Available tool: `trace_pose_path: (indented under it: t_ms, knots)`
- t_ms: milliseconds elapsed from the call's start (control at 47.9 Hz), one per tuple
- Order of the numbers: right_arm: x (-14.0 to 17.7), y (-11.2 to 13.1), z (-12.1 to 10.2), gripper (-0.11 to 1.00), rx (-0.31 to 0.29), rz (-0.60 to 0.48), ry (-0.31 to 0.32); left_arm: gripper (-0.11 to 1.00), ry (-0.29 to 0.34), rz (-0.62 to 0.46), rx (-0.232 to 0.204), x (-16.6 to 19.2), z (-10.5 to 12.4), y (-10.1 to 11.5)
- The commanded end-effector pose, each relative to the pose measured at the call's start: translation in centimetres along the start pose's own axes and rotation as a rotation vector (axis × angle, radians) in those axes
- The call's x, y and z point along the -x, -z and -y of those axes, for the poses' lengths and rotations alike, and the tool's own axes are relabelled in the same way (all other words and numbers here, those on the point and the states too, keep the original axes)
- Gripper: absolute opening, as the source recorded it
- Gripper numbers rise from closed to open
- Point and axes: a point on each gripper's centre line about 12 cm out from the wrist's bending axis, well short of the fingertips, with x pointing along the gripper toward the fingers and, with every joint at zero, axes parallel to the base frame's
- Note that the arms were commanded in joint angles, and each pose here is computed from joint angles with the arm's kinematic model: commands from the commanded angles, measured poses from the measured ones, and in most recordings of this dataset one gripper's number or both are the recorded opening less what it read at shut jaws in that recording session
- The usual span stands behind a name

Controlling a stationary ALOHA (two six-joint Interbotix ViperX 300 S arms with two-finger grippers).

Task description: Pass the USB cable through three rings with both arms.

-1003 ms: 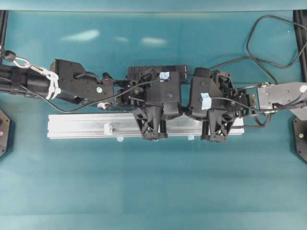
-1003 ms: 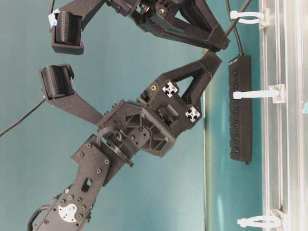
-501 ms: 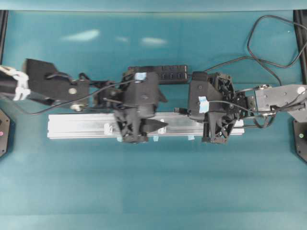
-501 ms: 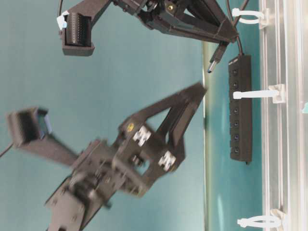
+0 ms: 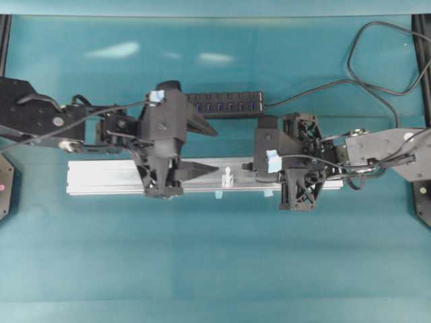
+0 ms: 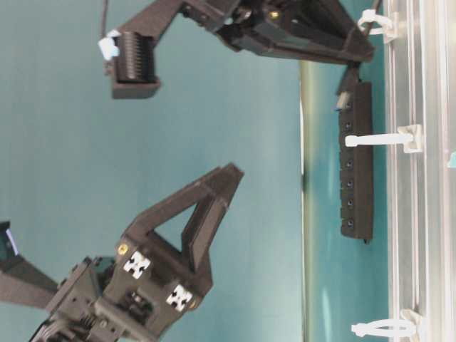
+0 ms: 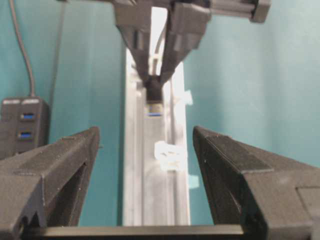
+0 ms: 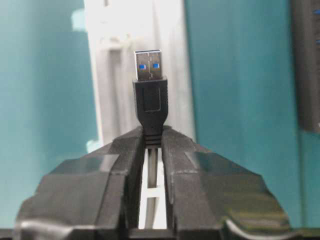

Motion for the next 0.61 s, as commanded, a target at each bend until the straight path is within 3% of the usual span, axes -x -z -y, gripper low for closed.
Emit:
trace_pose_path:
  t_ms: [0,313,585]
  knots:
    - [0.0,-0.4,-0.5,-0.07,0.020,0.007,-0.007,0.79,-0.005,0.050,-0.003,1.2,-0.1,-1.3]
    - [-1.3,0.3,-0.8,-0.07,0.027,-0.036,-0.009,0.79,-0.008,0.086,-0.001,3.5,-0.1,-1.5]
    - [-1.5,-0.9,-0.8,-0.07,0.023,-0.019,-0.008,0.79,-0.010,0.101,-0.003,5.9,-0.1,-0.7]
